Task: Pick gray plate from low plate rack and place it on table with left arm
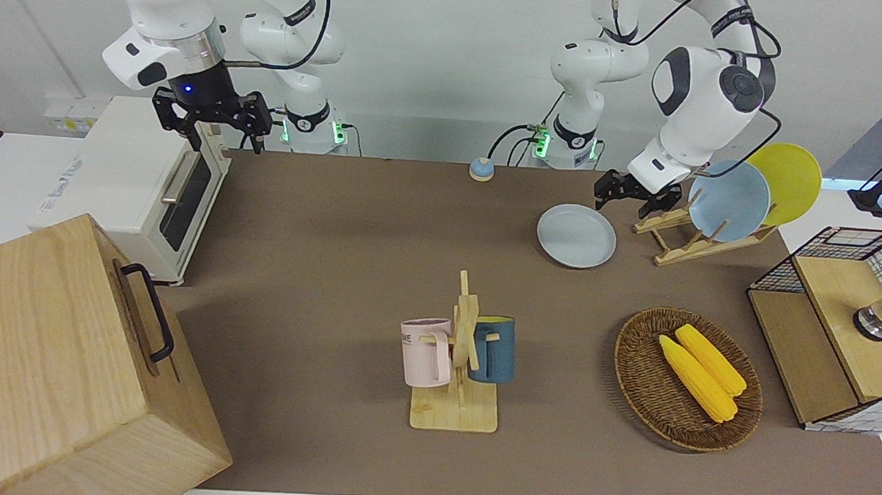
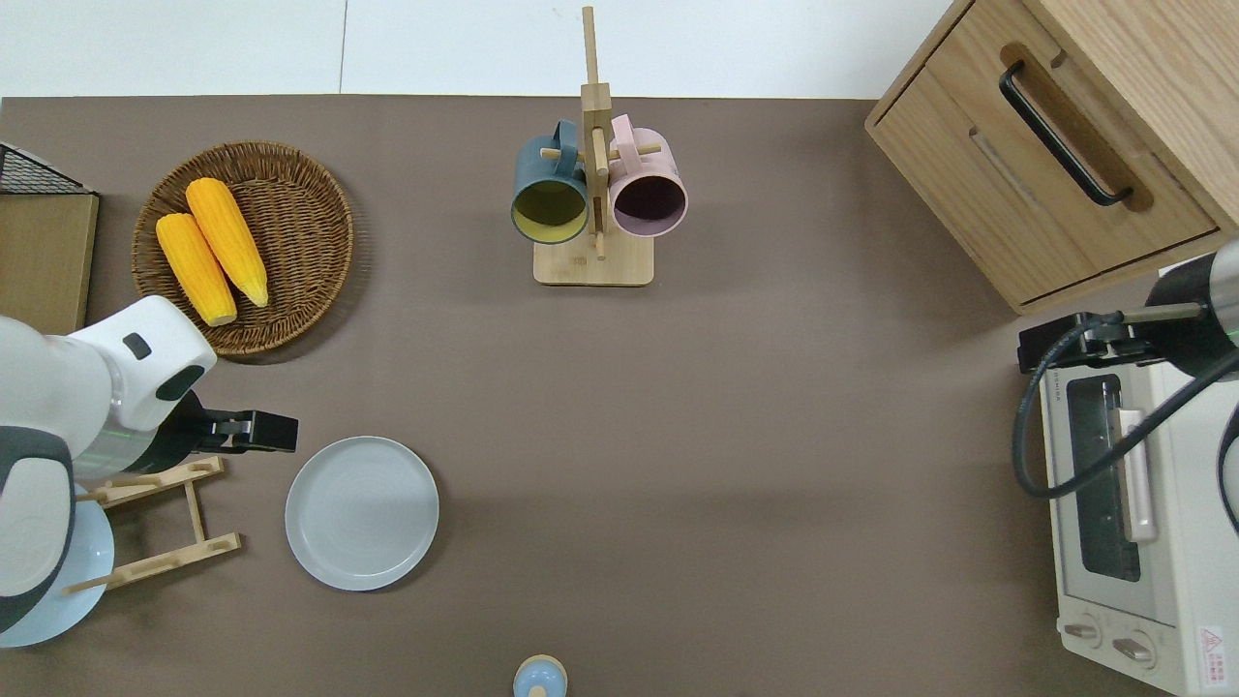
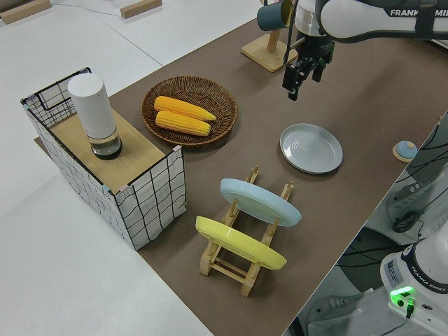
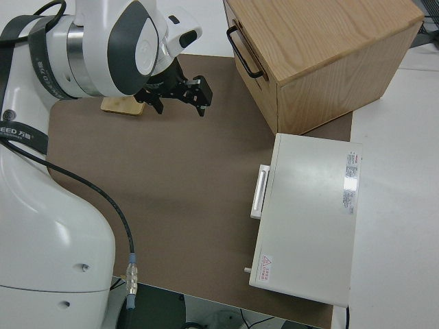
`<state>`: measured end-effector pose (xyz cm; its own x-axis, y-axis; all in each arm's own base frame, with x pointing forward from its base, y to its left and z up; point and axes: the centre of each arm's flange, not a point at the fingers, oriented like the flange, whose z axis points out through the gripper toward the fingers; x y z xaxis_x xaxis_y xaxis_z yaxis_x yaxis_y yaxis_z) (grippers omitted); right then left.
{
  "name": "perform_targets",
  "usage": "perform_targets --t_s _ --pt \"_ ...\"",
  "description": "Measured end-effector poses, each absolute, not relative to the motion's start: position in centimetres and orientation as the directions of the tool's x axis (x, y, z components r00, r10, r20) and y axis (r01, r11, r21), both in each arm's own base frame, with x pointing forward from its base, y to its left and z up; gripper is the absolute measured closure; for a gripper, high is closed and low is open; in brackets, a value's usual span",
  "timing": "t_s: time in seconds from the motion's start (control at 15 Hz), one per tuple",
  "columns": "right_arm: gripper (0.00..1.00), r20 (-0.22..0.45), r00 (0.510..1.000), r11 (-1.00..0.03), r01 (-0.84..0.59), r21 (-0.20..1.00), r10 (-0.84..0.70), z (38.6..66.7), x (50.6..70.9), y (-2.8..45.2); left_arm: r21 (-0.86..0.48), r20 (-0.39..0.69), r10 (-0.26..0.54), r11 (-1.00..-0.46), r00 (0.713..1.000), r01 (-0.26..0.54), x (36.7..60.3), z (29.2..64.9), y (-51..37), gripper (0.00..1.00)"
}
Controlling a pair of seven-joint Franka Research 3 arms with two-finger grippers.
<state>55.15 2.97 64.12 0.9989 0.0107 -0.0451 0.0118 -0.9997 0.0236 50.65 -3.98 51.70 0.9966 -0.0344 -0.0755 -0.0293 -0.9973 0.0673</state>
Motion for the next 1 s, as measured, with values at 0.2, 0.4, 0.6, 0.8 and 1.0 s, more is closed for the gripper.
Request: perform_targets --t_s 0.2,0.4,0.6,0.8,1.0 --pt "0.01 -0.045 0.999 -1.0 0.012 0.024 0.011 64.1 55.1 3.0 0.062 -0.032 0.0 -0.998 0.999 0.003 51.3 54.2 -4.1 0.0" --pt "0.01 -0.045 0.999 -1.0 0.012 0.024 0.011 64.1 55.1 3.0 0.062 -0.017 0.009 -0.998 1.0 0.01 51.5 55.4 -4.1 0.0" --pt "0.01 -0.045 0.999 -1.0 0.012 0.024 0.011 64.1 55.1 3.0 0.063 -0.017 0.012 -0.998 1.0 0.013 51.5 55.7 -4.2 0.0" --pt "0.01 -0.045 0.999 -1.0 0.012 0.024 0.011 64.1 55.1 3.0 0.064 -0.004 0.011 -0.998 1.0 0.011 51.6 56.6 -4.2 0.0" --pt "0.01 -0.045 0.999 -1.0 0.012 0.024 0.011 64.1 55.1 3.0 0.064 -0.003 0.01 -0.998 1.0 0.01 51.6 57.1 -4.2 0.0"
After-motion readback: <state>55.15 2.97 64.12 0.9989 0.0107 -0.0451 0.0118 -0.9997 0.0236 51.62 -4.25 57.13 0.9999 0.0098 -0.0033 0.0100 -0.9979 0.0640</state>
